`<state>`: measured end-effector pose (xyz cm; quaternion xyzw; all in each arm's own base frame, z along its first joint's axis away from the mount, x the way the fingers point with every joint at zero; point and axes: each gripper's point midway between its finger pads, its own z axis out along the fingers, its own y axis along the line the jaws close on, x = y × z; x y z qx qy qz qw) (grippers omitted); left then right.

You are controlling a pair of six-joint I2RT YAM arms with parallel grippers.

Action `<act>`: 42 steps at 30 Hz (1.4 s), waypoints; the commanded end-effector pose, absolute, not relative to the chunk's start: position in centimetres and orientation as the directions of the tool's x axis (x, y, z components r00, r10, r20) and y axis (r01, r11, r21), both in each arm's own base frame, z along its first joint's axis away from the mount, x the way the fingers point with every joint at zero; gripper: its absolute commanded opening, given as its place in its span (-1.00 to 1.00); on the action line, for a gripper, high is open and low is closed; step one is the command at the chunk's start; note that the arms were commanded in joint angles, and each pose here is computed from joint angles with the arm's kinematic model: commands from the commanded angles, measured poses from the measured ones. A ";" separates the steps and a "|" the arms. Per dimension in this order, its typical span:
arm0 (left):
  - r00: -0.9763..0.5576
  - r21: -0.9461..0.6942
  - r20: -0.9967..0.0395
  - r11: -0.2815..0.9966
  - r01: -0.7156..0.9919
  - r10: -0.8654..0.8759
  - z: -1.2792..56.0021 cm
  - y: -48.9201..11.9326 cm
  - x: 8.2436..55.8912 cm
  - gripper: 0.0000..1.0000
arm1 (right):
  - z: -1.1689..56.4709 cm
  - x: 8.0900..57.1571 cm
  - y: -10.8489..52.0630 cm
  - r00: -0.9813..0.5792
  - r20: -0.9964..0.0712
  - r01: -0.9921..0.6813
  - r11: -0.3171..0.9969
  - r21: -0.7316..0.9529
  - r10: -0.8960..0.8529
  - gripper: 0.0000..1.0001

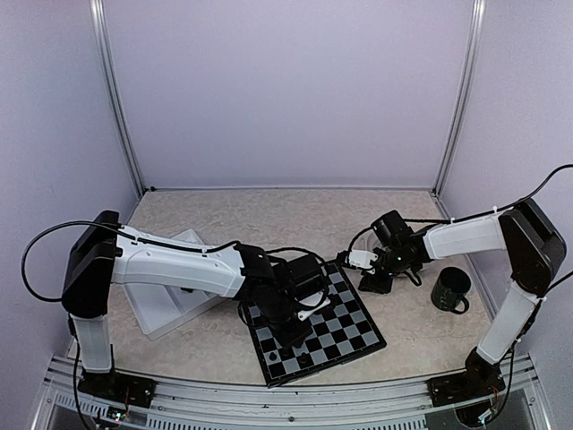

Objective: Set up the chess pieces on the board
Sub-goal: Place the pawn at f7.

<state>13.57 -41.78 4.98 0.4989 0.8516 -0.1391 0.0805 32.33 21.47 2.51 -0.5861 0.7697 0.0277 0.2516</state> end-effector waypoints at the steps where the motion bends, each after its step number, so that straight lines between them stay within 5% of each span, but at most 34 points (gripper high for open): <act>1: -0.463 -0.154 -0.259 0.437 0.886 0.847 4.7 -41.9 13.0 -0.95 | 0.6 31.4 20.1 -0.219 -0.354 -0.925 0.309 -0.222 -0.909 -0.10; 30: -0.446 -0.134 -0.238 0.425 0.895 0.863 4.1 -42.4 12.9 -0.81 | 0.1 31.2 20.0 -0.223 -0.343 -0.929 0.306 -0.209 -0.913 -0.09; 42: -0.440 -0.113 -0.295 0.426 0.898 0.848 7.5 -42.6 13.5 -0.56 | 0.0 31.2 20.0 -0.224 -0.339 -0.929 0.305 -0.208 -0.914 -0.10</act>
